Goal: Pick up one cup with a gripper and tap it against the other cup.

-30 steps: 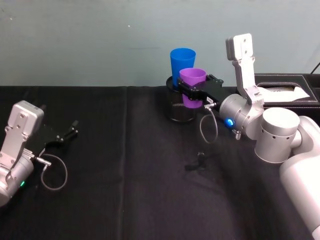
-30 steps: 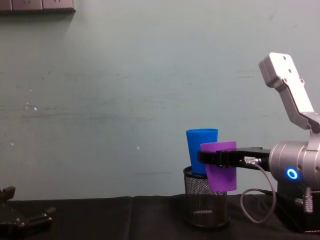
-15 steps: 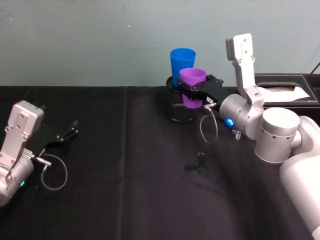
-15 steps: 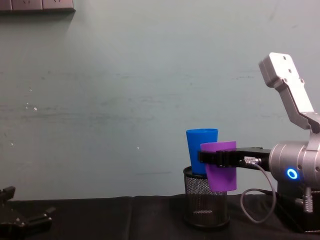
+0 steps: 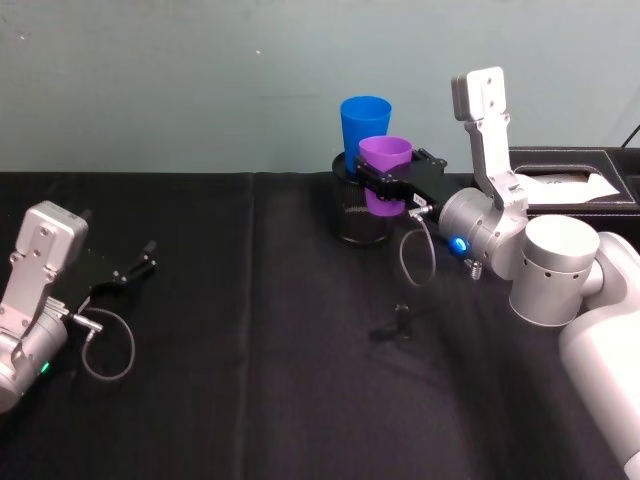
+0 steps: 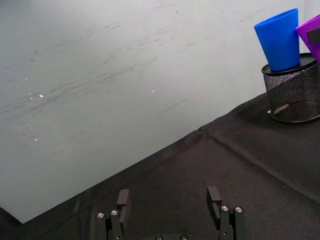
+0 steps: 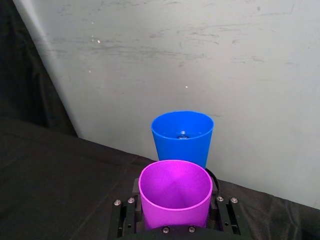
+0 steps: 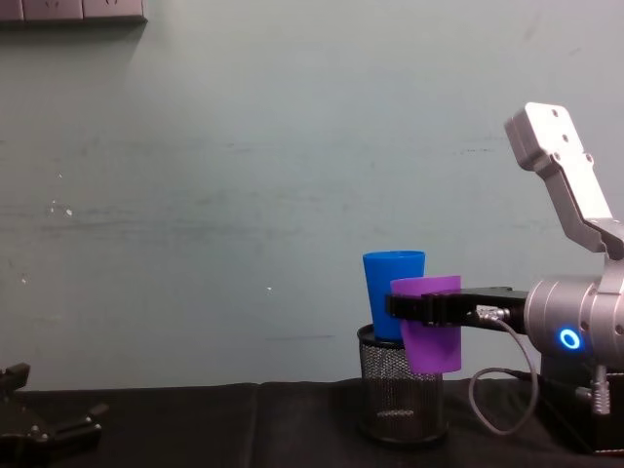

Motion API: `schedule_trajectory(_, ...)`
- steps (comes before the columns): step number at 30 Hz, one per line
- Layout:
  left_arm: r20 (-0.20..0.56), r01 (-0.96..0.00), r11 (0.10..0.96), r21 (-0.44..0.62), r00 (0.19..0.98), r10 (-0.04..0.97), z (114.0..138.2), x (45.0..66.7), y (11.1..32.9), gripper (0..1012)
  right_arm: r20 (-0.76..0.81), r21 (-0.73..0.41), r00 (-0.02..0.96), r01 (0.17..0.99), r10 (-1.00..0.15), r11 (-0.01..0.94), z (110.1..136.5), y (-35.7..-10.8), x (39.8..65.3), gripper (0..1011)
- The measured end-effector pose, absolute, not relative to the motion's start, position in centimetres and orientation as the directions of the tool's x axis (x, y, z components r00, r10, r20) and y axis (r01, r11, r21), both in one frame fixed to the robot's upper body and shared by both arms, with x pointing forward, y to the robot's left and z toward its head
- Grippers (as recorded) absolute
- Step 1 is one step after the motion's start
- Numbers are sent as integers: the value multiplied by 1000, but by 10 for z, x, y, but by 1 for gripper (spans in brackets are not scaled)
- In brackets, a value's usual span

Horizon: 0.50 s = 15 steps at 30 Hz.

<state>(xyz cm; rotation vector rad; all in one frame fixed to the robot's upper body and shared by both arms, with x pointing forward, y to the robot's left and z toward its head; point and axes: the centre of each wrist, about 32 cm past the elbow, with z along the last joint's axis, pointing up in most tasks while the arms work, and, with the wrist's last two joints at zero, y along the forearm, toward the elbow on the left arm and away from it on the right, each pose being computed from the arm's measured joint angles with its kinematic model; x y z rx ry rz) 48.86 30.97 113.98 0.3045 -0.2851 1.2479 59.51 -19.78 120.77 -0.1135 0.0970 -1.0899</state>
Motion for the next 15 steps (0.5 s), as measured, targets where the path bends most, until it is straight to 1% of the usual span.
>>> schedule_trajectory(15, 374, -955, 287, 70, 292, 880, 1140, 489, 310, 1000, -23, -140, 459, 878, -888, 458, 1208, -198, 595, 723)
